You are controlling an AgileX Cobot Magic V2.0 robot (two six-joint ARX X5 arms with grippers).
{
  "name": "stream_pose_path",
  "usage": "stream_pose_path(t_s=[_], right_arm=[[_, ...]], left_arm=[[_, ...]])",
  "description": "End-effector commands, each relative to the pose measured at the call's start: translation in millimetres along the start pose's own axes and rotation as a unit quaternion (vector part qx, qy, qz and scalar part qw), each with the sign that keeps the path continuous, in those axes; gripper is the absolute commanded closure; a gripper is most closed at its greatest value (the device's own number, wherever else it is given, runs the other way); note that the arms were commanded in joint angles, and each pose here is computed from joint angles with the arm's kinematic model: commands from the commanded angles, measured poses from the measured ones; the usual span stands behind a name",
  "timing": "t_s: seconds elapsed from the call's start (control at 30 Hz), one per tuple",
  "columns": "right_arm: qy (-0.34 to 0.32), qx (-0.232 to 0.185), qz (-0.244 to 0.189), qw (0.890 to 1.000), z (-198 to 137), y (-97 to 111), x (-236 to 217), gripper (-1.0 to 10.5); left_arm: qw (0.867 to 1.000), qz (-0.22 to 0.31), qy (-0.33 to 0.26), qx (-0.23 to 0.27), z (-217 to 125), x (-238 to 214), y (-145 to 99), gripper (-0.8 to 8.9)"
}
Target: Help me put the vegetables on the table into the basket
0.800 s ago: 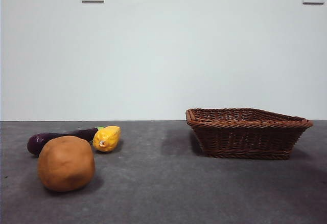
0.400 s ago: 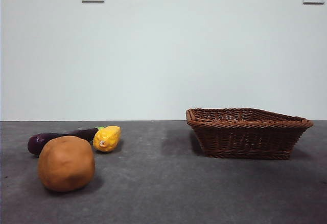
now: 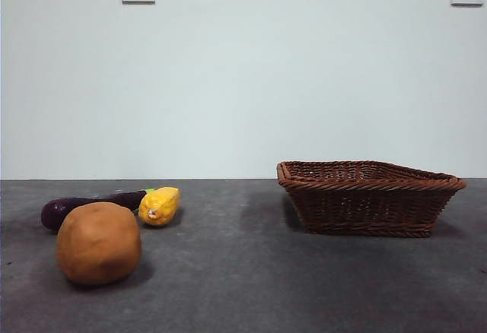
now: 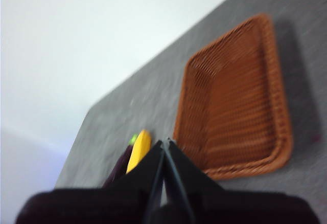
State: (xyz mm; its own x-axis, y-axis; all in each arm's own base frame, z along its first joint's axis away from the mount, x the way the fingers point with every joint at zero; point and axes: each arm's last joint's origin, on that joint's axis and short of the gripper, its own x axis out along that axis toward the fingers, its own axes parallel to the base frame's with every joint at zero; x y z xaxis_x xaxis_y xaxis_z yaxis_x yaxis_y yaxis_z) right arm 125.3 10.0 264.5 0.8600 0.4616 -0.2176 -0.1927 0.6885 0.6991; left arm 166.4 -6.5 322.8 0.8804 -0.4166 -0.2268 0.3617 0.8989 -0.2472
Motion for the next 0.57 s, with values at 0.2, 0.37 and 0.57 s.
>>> stream_pose_path(t_s=[0.2, 0.37, 0.57], right_arm=[[0.172, -0.004, -0.073, 0.982, 38, 5, 39, 9.5], [0.222, 0.034, -0.108, 0.968, 54, 2, 60, 9.5], [0.279, -0.02, -0.122, 0.952, 83, -5, 101, 4.3]], left_arm=[[0.98, -0.05, 0.17, -0.088, 31, 41, 10, 8.17], [0.955, -0.044, 0.261, -0.133, 15, 62, 18, 8.17], [0.933, -0.071, 0.34, -0.095, -10, 93, 24, 8.17]])
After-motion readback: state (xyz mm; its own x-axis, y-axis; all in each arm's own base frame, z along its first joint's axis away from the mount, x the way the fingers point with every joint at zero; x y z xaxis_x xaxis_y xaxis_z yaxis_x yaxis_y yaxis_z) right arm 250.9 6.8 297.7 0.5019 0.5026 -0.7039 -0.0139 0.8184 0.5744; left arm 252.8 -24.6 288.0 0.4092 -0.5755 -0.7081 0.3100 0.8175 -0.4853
